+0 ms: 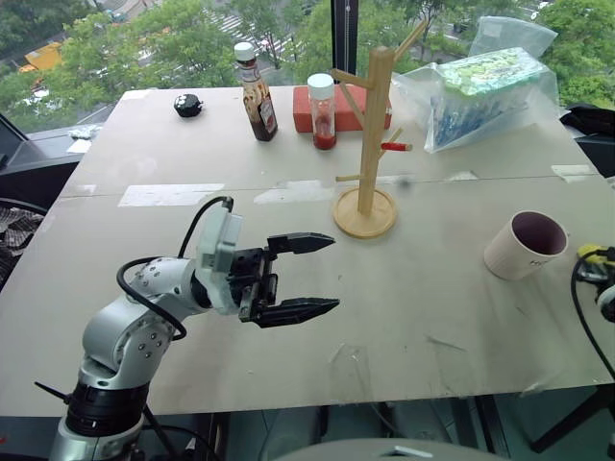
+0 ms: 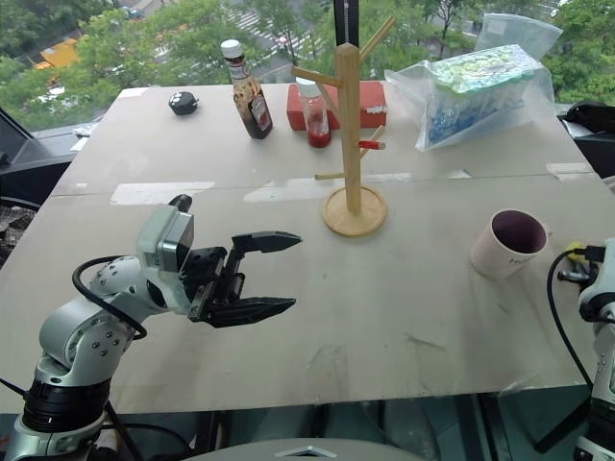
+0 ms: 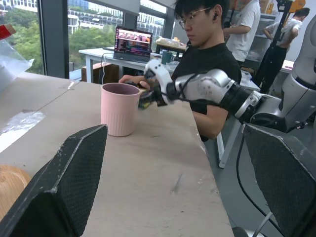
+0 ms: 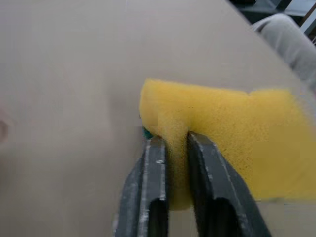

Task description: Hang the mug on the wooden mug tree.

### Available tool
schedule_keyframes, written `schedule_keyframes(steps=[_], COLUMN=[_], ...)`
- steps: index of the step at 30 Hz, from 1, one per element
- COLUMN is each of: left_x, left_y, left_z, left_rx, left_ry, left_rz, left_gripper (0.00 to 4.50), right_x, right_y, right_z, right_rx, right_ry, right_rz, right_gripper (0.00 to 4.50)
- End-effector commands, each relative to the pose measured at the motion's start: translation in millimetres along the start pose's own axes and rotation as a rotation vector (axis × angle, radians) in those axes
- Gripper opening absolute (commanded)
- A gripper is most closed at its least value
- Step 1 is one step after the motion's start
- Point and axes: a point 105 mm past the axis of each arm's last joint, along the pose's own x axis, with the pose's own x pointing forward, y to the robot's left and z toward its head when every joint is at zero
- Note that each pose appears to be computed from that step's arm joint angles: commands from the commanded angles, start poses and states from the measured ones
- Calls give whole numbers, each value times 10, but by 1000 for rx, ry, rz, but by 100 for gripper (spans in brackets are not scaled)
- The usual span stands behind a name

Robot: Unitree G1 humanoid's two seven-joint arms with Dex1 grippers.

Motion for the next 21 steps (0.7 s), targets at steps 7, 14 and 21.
schedule_keyframes(steps=[7,14,21], left_x=[-54,-104,-193], left_y=[-55,-51,-100], left_z=[71,75,85], left_rx=[11,12,18], left_ry=[12,19,38], left_rz=[-11,-34,-50], left_gripper=[450,450,450], right_x=[-551,-595,-405], right_y=[-12,207,223], right_z=[449,366,374], right_rx=[-189,-127,-115], right_ry=[-162,-158,-164], right_rz=[269,462,501], right_gripper=[402,402,402])
